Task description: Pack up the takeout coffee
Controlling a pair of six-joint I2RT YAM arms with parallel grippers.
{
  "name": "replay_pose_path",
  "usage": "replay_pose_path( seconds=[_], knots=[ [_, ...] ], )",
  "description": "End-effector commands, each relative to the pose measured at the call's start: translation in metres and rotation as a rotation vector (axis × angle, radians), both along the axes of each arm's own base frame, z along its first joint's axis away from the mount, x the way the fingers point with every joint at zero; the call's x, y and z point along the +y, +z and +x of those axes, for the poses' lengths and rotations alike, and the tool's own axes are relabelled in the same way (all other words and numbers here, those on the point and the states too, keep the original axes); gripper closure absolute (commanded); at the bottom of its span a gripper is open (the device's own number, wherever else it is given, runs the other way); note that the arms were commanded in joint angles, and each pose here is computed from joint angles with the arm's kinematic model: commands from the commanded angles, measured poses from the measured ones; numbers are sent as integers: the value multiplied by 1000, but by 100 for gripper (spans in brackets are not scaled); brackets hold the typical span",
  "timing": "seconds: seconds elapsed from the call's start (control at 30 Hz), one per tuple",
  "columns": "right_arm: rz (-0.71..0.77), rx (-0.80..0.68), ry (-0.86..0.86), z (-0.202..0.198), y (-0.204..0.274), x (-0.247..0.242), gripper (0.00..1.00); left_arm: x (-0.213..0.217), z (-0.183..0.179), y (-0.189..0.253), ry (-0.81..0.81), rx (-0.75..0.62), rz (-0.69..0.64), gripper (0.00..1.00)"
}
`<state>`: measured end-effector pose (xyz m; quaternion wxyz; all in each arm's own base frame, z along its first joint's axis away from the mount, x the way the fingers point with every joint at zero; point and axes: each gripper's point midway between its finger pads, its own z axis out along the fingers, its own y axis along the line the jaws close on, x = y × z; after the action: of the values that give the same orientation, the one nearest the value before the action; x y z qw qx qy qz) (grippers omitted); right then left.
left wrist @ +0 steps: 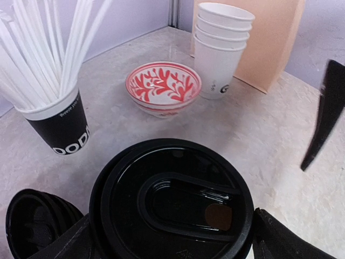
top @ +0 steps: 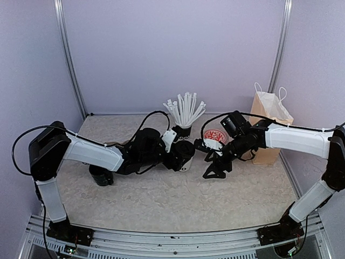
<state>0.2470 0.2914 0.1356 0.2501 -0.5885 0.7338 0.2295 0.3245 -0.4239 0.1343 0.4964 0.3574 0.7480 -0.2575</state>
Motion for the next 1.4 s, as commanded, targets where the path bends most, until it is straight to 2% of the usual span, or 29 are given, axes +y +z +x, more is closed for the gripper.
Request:
replay_pose_path(
  seconds=[0.0, 0.17, 0.37, 0.57, 0.93, 1.2, 1.27, 1.37],
  knots=[
    [23, -23, -21, 2, 9, -5, 15, -15, 31, 15, 1, -31, -78, 9],
    [28, -23, -25, 3, 9, -7, 15, -25, 57, 7, 15, -20, -90, 9],
    [33, -23, -27, 4, 10, -7, 15, -31, 70, -5, 32, -2, -74, 7],
    [34, -20, -27, 5, 10, -6, 14, -28, 71, 0, 42, -8, -75, 1],
    [36, -23, -23, 6, 16, -5, 14, -16, 64, 34, 75, -45, -77, 1],
    [92, -77, -49, 24, 58, -8, 13, 44, 62, 100, 264, -66, -3, 1],
    [99, -87, -53, 27, 63, -7, 13, 63, 65, 108, 307, -2, 15, 2],
    [98, -94, -54, 30, 64, -8, 13, 109, 78, 107, 419, 174, 30, 15]
  ],
)
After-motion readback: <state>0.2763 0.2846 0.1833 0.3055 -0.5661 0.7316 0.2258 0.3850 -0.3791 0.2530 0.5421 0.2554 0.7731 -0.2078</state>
